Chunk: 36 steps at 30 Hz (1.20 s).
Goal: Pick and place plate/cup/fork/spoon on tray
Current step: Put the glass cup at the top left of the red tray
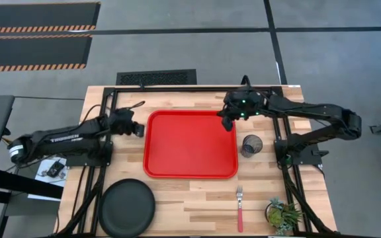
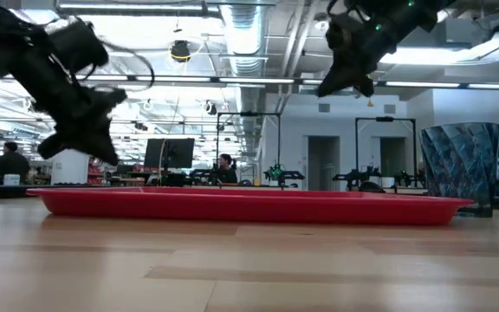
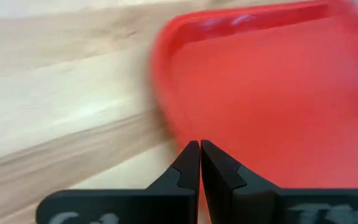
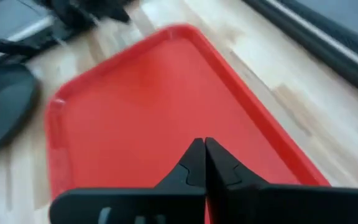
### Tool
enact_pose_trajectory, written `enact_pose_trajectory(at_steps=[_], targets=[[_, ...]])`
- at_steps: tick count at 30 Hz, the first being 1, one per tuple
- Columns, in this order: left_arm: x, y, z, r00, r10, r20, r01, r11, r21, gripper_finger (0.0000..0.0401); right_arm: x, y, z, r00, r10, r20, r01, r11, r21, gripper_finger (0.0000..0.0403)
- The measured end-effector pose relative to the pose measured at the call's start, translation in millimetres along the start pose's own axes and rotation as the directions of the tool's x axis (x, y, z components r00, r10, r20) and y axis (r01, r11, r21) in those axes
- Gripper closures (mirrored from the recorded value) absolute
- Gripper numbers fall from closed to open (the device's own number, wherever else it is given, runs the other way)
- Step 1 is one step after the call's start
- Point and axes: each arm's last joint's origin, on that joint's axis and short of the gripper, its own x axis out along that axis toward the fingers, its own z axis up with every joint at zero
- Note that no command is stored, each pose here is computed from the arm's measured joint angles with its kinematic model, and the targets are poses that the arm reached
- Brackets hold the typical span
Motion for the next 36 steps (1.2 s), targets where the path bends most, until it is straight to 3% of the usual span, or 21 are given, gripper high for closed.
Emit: enact_pose_trajectory(at_steps=[3,8,11,36], targets=[[10,13,4,0.996,0.035,-0.087,-0.037,0.999,-0.021,0.0401,5,-1,1,1.0,-0.02,0.006,0.02,1.0,0.007,0.0396],[22,20,4,0.974,-0.045,-0.223,0.042,0.999,-0.019,0.0401,11,-2,-3,0.999,-0.03,-0.033,0.031,0.999,0.016,0.0398],[27,20,0,0.958,-0.043,-0.285,0.041,0.999,-0.012,0.0401,11,-2,-2,0.999,-0.029,-0.026,0.03,0.999,0.015,0.0395],[29,-11,-34,0.879,-0.098,-0.466,0.093,0.995,-0.033,0.0401,9,-11,-2,0.997,-0.058,-0.046,0.058,0.998,-0.007,0.0393]])
